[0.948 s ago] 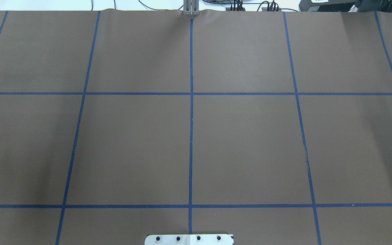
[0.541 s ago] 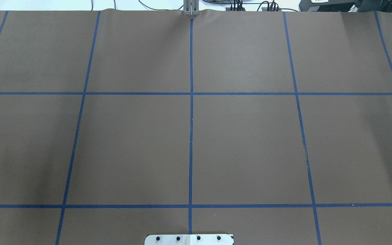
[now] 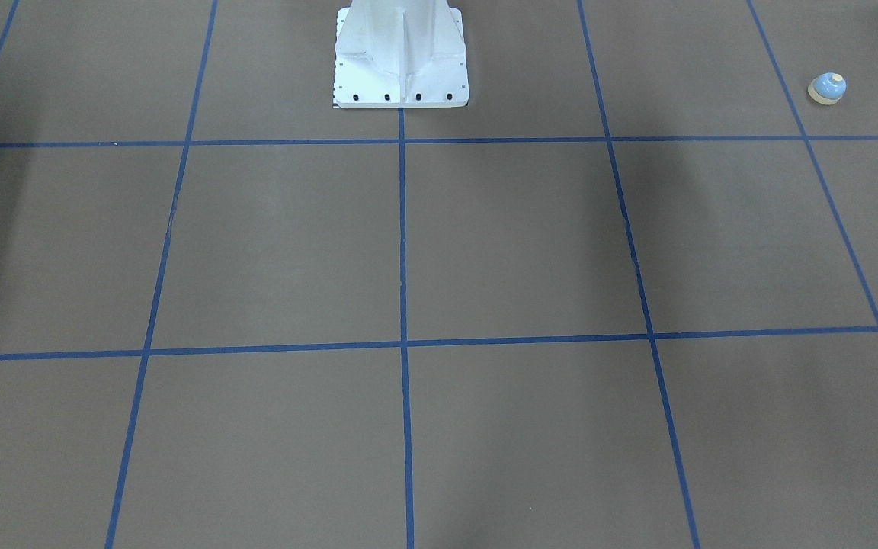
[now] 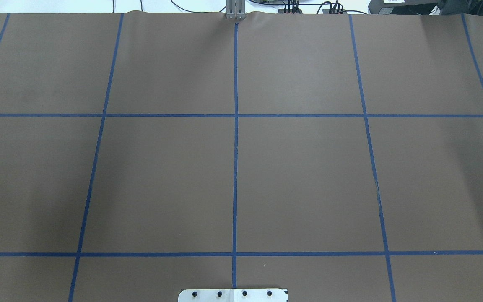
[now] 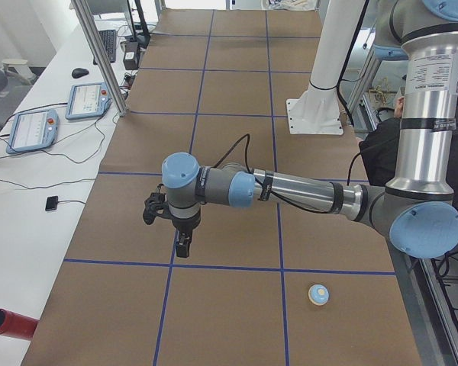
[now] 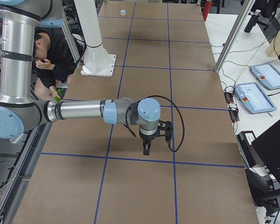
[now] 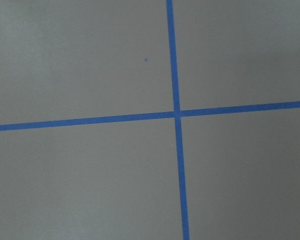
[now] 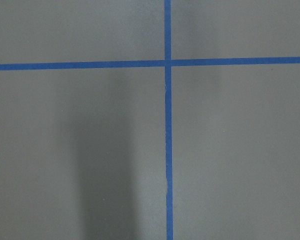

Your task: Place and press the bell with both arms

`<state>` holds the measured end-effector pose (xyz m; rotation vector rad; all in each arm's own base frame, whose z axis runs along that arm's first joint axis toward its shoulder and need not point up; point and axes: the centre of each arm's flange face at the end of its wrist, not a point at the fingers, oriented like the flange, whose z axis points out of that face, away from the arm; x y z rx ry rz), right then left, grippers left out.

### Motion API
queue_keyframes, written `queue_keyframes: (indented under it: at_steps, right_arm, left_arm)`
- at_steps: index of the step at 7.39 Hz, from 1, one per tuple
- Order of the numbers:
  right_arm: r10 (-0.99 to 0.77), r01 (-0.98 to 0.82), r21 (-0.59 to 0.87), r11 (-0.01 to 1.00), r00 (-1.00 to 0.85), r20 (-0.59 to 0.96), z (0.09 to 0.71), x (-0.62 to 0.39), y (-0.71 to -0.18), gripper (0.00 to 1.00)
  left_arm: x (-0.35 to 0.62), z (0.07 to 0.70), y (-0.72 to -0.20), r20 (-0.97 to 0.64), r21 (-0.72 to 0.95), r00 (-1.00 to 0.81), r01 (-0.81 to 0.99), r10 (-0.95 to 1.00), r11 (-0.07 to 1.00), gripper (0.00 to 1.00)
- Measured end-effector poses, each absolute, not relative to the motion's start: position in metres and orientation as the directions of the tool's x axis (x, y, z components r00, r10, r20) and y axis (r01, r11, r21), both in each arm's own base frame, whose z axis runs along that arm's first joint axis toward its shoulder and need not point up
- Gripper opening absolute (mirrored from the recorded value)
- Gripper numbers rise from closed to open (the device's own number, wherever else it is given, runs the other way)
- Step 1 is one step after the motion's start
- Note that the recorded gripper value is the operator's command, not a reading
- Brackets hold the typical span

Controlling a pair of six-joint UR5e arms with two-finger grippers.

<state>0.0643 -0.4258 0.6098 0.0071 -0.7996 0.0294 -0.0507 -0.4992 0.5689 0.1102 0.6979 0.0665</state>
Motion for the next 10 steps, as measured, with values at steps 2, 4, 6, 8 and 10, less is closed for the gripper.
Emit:
queue_keyframes:
  at_steps: [2,4,6,8,10]
  right_arm:
    - [0.025,-0.029,-0.006,1.000,0.696,0.718,0.611,0.064,-0.424,1.00]
    - [0.024,-0.029,-0.006,1.000,0.692,0.722,0.611,0.064,-0.423,1.00]
    - [0.024,-0.030,-0.004,1.000,0.689,0.724,0.609,0.064,-0.423,1.00]
    - [0.023,-0.030,-0.003,1.000,0.689,0.724,0.609,0.064,-0.423,1.00]
    - [0.019,-0.029,0.001,1.000,0.689,0.724,0.607,0.064,-0.425,1.00]
  left_arm:
    - [-0.041,0.514,-0.489,-0.590,0.180,0.794,-0.050,0.149,0.982,1.00]
    - [-0.012,0.460,-0.474,-0.512,0.218,0.843,-0.057,0.164,0.974,1.00]
    - [0.030,0.423,-0.458,-0.478,0.202,0.872,-0.004,0.102,0.979,1.00]
    - [0.087,0.396,-0.435,-0.458,0.126,0.888,0.099,-0.031,0.987,1.00]
    - [0.135,0.382,-0.406,-0.407,0.005,0.883,0.256,-0.232,0.967,1.00]
